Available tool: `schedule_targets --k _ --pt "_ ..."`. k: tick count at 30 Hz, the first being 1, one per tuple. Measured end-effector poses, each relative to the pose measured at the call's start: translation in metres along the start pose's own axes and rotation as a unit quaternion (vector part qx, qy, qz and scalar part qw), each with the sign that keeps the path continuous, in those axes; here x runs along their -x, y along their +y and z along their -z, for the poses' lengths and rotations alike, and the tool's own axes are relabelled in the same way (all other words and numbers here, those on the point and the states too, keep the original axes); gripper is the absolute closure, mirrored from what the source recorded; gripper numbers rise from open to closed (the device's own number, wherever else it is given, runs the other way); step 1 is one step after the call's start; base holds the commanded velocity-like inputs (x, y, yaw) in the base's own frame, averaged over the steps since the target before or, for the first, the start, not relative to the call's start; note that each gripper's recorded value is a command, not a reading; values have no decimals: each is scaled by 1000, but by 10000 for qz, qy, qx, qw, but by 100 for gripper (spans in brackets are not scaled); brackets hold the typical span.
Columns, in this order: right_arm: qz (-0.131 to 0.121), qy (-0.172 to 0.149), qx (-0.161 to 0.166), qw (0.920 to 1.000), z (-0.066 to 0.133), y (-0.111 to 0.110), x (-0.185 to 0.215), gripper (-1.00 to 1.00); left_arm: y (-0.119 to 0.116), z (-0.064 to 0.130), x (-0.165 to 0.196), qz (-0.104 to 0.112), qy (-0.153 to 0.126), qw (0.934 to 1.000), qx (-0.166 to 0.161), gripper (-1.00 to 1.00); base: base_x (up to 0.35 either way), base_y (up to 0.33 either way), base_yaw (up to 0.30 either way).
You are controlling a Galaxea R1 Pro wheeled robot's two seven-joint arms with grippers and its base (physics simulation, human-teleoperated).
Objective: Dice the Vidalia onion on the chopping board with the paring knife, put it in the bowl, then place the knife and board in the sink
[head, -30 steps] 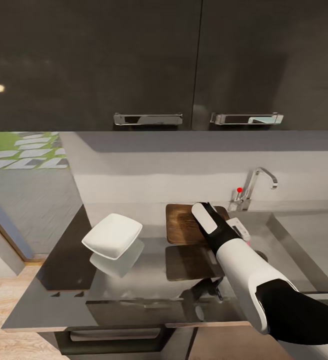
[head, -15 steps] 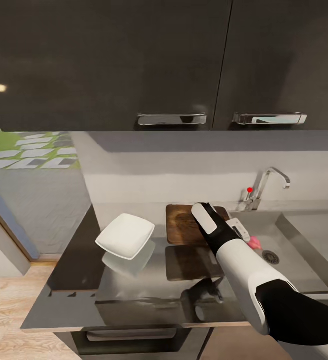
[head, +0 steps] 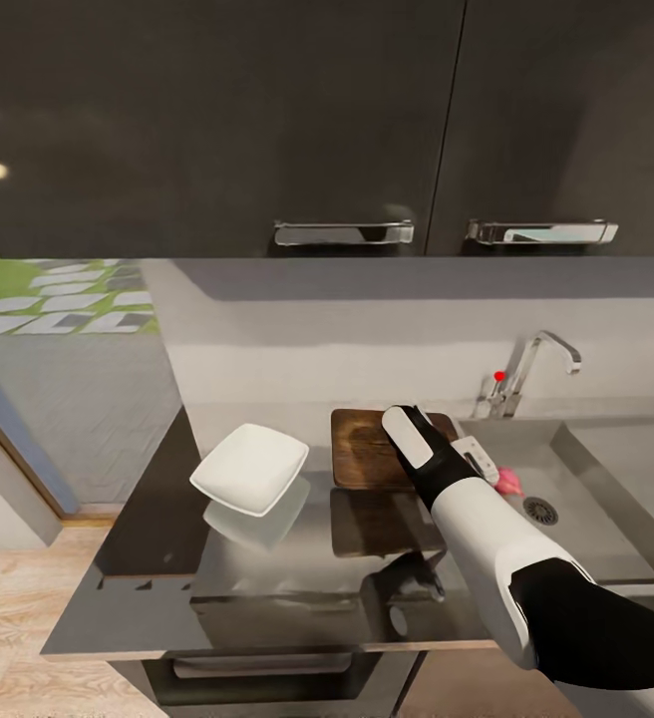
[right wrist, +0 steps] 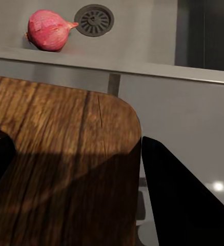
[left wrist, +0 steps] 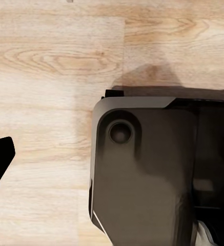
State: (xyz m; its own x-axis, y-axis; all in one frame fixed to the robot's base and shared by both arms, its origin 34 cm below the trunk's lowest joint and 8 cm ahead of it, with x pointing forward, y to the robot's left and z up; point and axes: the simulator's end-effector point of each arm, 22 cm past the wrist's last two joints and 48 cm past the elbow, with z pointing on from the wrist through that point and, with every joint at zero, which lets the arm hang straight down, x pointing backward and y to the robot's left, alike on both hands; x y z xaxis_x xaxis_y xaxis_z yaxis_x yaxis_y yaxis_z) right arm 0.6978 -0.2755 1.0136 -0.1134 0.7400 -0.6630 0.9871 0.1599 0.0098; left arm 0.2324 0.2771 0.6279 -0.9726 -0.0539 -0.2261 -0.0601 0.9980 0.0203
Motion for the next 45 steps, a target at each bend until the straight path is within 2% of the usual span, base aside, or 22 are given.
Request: schedule_targets --k 12,15,20,45 --pt "71 8 -82 9999 -9 -1 -8 100 0 -1 -8 -5 96 10000 5 -100 0 0 0" --pt "215 -8 -263 9994 -19 -10 -15 100 1 -1 -9 -2 111 9999 7 -100 0 0 0" --pt "321 -88 -332 9989 -24 -14 -15 100 0 -1 -9 0 114 9999 5 -100 0 0 0" --pt "335 -181 -364 9986 -25 -16 -12 100 0 -1 -10 2 128 9999 3 -100 0 0 0"
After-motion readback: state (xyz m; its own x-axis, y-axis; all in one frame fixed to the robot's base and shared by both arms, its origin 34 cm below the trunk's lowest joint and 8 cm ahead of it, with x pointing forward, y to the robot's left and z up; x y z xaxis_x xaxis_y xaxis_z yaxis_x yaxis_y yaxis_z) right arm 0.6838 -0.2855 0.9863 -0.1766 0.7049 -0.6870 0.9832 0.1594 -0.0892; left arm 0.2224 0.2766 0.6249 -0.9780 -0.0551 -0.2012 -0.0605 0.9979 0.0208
